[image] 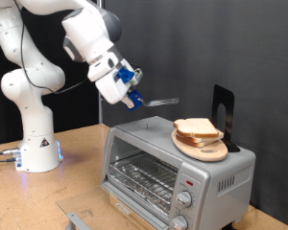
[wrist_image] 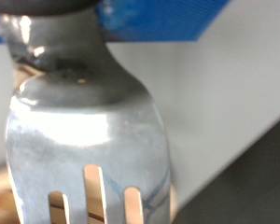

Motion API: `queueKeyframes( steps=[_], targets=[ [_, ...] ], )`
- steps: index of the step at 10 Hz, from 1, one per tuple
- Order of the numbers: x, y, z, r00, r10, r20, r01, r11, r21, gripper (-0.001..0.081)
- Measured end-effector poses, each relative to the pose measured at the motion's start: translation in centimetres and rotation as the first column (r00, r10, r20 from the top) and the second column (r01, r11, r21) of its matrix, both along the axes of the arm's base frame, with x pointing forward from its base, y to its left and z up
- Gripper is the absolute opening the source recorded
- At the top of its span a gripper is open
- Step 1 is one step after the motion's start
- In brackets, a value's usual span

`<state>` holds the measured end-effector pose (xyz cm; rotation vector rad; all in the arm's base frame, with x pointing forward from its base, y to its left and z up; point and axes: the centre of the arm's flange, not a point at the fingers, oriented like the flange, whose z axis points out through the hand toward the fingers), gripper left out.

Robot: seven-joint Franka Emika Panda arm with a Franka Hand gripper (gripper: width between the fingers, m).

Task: Make a piece of toast with the oven

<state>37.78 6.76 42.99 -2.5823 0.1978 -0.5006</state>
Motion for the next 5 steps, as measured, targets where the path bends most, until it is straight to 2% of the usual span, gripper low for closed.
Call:
queueKeyframes(
  steps=[3,5],
  targets=[
    [-0.1,-4.5,-1.0,0.995,-0.086,-0.05,0.086,0.996,-0.006,0.0432],
    [-0.3,-6.6,-1.6,0.994,-0.092,-0.056,0.092,0.996,-0.005,0.0432]
  ],
)
